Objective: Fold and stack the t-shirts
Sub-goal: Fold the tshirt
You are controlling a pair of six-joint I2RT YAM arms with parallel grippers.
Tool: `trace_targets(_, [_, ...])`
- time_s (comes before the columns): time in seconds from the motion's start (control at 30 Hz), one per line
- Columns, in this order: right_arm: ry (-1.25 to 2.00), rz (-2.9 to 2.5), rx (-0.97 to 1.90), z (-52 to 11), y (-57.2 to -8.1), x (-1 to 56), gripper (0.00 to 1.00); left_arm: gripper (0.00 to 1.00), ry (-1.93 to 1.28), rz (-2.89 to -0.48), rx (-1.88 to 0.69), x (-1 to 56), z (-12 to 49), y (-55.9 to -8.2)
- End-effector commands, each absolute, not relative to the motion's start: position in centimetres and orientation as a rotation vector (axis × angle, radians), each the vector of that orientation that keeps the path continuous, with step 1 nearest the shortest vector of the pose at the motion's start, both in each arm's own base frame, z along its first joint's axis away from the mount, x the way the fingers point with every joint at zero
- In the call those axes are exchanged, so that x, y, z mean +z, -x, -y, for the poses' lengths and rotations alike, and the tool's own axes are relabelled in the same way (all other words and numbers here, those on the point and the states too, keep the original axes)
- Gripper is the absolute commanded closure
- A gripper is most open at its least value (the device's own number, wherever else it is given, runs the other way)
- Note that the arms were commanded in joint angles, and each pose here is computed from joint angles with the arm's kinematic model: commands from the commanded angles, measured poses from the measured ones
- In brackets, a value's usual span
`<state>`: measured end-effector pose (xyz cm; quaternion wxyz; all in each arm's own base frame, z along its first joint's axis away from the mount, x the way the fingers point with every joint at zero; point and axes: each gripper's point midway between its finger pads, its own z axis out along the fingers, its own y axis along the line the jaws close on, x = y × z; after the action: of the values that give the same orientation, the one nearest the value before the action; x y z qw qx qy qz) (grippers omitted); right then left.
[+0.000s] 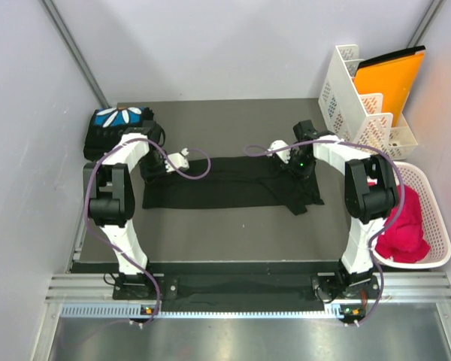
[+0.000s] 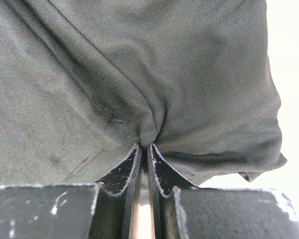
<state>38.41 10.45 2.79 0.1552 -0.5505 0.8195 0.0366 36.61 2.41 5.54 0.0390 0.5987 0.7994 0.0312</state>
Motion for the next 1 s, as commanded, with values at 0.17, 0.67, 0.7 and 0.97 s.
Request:
trace_targets(0.17, [1.601, -2.336, 0.105, -11.2, -38.7, 2.1, 0.94, 1.00, -1.885, -2.444, 0.147, 7.2, -4.1, -36.4])
trace_targets(0.67, [1.606, -2.327, 0.124, -11.6, -38.5, 2.8, 0.57, 0.67, -1.967, -2.466, -0.006, 6.5, -3.6, -33.9])
trace_targets(0.7, [1.603, -2.326, 0.122, -11.6, -38.6, 2.9, 0.54, 0.65, -1.967, -2.466, -0.006, 6.5, -3.6, -33.8])
trace_targets(0.97, [1.603, -2.300, 0.138, -11.6, -37.5, 6.0, 0.49, 0.65, -1.832, -2.435, 0.113, 9.1, -3.8, -37.2])
